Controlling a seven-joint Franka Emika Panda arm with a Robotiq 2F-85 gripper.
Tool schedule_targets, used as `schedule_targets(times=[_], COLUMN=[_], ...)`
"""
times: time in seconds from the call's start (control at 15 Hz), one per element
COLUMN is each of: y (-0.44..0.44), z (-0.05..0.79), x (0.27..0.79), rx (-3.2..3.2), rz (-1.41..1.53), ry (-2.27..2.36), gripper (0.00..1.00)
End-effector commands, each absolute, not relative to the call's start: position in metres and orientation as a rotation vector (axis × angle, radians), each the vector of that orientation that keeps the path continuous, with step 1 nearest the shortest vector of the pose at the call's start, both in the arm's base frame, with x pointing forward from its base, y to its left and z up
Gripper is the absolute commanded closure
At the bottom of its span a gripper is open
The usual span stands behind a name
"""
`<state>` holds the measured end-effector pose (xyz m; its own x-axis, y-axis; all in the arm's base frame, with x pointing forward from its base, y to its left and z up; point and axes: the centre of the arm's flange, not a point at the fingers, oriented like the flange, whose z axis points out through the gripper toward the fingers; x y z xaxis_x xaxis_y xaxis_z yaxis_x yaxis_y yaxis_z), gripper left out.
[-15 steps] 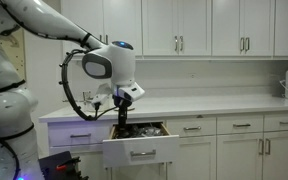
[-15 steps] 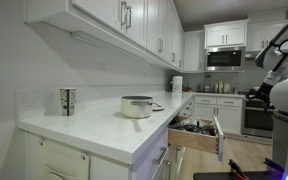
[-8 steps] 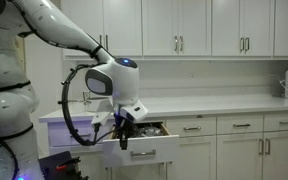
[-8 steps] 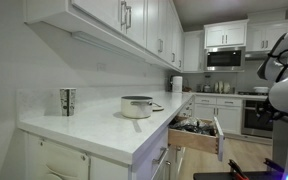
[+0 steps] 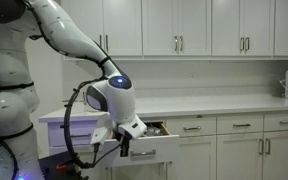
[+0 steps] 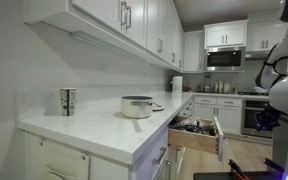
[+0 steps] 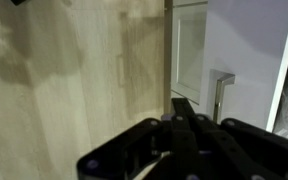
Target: Close the second drawer from the left
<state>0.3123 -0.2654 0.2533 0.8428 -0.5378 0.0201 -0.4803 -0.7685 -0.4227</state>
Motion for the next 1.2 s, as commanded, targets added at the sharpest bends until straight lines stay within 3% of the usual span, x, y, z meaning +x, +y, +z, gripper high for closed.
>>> schedule_targets(times=[0.0, 1.13], y=[-0.247, -0.202], z=[0.23, 0.212], x=[0.314, 0.36], rx=[-2.59, -2.428], rz=[-0.243, -0.252], ry=[0.705, 0.623], gripper=[1.0, 1.0])
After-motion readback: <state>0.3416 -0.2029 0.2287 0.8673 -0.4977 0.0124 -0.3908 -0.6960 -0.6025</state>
